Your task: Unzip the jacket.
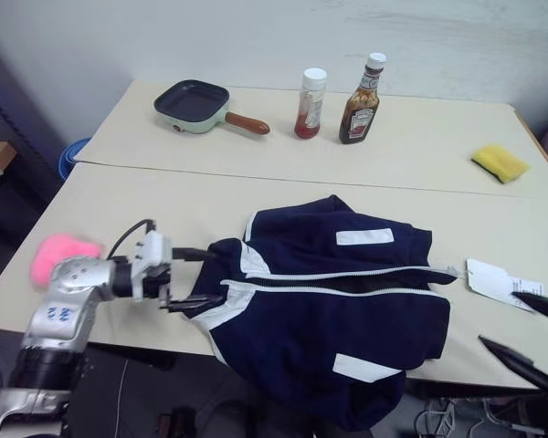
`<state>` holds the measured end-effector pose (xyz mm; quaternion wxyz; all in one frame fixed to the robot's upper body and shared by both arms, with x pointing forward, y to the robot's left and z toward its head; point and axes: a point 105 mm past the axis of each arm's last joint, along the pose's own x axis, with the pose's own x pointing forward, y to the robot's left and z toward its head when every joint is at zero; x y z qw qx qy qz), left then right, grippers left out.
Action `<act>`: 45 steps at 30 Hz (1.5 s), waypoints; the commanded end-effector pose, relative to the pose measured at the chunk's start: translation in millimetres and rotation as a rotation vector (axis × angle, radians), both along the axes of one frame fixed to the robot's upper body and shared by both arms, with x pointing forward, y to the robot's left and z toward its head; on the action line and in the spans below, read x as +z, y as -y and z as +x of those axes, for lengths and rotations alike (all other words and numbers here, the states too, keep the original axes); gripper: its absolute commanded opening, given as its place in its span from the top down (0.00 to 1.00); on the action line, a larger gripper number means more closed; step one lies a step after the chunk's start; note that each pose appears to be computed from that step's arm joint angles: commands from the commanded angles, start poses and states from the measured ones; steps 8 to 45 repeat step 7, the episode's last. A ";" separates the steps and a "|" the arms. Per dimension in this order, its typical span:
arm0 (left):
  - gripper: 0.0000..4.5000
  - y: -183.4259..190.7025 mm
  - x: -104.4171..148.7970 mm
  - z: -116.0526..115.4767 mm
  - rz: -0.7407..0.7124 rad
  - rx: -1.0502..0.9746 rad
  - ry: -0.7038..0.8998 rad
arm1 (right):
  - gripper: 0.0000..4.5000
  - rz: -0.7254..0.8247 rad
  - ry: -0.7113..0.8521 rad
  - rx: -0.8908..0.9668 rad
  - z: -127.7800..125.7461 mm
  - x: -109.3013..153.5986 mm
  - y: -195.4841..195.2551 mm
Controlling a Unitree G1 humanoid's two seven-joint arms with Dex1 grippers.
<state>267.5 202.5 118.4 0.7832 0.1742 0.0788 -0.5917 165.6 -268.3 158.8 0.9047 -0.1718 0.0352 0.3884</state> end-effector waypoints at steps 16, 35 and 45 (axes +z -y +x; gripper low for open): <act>0.00 -17.4 -11.4 -19.6 0.065 0.067 0.083 | 0.01 -0.018 0.046 0.245 27.4 -18.7 -48.3; 0.00 -17.4 -11.4 -19.6 0.065 0.067 0.083 | 0.01 -0.018 0.046 0.245 27.4 -18.7 -48.3; 0.00 -17.4 -11.4 -19.6 0.065 0.067 0.083 | 0.01 -0.018 0.046 0.245 27.4 -18.7 -48.3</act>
